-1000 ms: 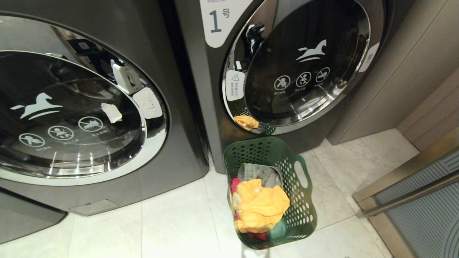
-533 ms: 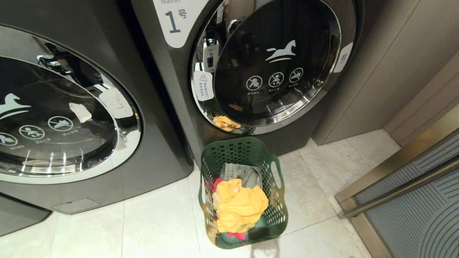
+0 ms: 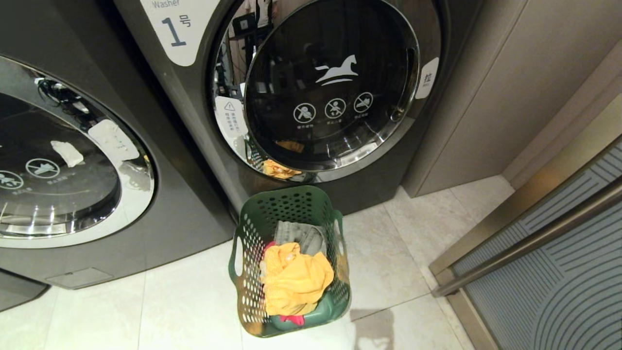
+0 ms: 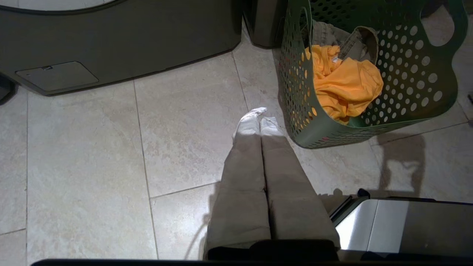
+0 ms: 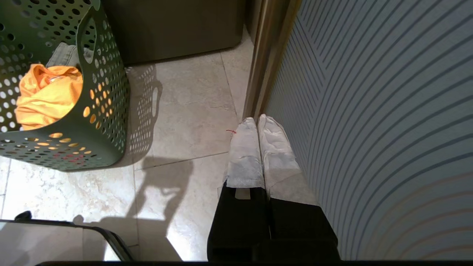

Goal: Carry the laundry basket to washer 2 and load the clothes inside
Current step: Open the lid of the washing machine

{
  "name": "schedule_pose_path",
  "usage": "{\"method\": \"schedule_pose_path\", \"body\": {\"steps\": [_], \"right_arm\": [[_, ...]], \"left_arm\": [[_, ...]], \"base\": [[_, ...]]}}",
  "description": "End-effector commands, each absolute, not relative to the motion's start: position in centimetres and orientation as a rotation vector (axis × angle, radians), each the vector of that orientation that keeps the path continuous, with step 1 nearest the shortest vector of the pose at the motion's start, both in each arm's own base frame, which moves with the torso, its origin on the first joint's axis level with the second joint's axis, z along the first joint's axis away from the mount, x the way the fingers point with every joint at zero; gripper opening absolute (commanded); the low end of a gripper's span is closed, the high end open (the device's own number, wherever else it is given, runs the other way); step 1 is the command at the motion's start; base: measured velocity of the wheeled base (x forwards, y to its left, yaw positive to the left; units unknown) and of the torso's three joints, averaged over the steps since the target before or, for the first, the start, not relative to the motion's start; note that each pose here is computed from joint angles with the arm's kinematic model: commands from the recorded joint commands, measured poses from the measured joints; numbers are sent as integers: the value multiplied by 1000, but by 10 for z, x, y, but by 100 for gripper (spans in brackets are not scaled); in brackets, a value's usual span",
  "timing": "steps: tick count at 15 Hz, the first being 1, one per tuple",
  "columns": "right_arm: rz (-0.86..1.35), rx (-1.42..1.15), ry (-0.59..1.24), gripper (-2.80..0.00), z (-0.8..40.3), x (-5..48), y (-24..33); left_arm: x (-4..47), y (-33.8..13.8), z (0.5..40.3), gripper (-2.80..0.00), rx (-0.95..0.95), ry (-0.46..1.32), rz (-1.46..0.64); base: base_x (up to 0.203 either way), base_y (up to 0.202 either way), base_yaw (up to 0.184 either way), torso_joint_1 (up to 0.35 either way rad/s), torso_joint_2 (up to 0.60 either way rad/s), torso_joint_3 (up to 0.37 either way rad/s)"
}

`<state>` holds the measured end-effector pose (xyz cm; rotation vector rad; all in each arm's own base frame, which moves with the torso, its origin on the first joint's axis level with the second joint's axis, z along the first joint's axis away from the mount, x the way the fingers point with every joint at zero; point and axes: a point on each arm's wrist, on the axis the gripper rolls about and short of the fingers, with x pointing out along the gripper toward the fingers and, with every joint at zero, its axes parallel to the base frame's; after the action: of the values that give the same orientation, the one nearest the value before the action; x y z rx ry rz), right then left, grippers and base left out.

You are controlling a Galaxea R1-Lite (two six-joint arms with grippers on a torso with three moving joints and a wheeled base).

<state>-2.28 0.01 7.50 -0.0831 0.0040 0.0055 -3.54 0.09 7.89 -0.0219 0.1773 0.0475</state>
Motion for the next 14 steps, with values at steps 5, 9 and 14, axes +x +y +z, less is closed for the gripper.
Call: {"method": "schedule_pose_path", "body": {"steps": [5, 9, 14], "right_arm": [[6, -84, 6, -280, 75, -23, 0], [6, -84, 6, -280, 75, -23, 0], [6, -84, 6, -280, 75, -23, 0]], "left_arm": [[-35, 1, 79, -280, -22, 180, 48], [-35, 1, 79, -280, -22, 180, 48], [-35, 1, 79, -280, -22, 180, 48]], "base": [[0, 0, 0, 0, 0, 0], [118, 0, -1, 1, 0, 2], [65, 0, 0, 3, 0, 1]]}}
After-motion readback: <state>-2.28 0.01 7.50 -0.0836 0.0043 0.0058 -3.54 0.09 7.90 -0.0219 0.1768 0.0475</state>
